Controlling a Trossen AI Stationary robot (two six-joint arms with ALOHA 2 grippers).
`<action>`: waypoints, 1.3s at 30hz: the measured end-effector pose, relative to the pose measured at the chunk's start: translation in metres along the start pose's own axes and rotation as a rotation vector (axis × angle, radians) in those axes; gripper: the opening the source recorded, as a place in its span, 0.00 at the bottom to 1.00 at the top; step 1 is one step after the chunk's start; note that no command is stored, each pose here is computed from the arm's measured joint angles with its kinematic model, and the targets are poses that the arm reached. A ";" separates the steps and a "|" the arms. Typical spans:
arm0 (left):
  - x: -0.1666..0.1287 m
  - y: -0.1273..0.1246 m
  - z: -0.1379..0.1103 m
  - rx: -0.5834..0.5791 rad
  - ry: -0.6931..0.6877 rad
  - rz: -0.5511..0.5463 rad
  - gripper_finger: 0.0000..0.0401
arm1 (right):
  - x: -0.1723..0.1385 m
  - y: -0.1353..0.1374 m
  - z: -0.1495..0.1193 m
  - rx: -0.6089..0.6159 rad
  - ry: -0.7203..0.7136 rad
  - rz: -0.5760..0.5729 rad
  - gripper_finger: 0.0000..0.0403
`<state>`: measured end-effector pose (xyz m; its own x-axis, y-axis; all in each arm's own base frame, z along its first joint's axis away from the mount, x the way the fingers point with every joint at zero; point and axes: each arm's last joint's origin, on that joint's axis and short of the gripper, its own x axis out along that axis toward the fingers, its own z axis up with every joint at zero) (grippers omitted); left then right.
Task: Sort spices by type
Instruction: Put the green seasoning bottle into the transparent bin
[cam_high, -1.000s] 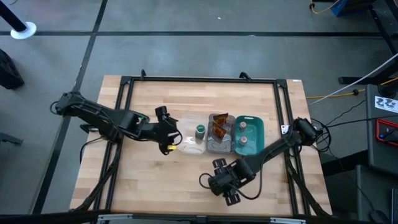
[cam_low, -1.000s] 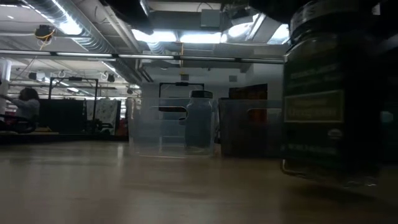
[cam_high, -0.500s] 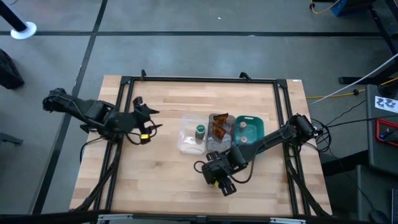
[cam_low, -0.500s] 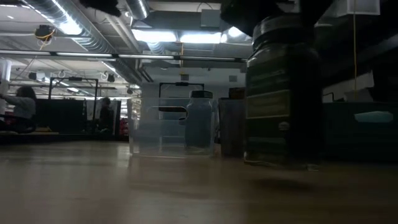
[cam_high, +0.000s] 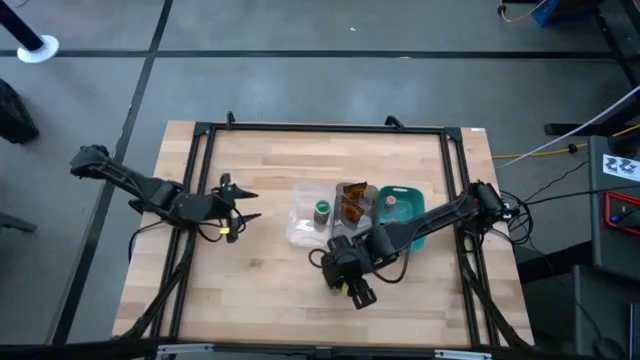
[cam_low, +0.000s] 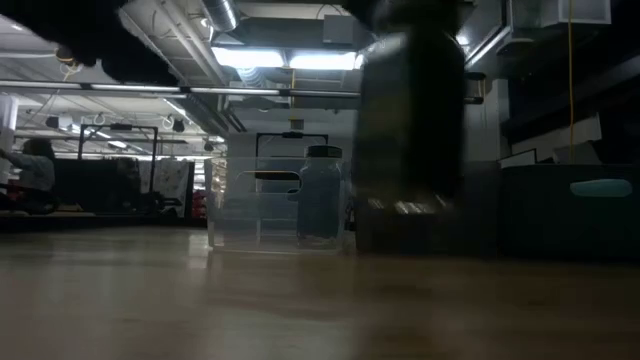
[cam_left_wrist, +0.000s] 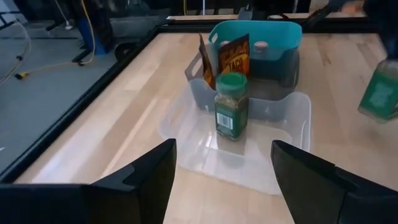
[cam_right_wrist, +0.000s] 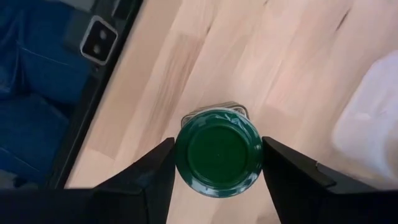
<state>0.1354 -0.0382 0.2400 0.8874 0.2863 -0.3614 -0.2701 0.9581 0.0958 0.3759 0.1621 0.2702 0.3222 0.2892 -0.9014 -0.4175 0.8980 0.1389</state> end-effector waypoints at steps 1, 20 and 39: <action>0.002 0.000 -0.006 0.001 -0.009 -0.002 0.61 | -0.004 0.000 0.003 -0.008 -0.011 -0.002 0.53; 0.021 -0.004 -0.058 0.106 -0.260 -0.014 0.61 | -0.072 -0.068 0.021 -0.109 -0.080 -0.242 0.53; 0.027 0.005 -0.083 0.064 -0.259 0.033 0.61 | -0.067 -0.165 0.004 -0.064 -0.116 -0.253 0.53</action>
<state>0.1273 -0.0267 0.1538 0.9467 0.3032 -0.1089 -0.2835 0.9446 0.1652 0.4270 -0.0043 0.3096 0.5167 0.0975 -0.8506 -0.3632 0.9246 -0.1146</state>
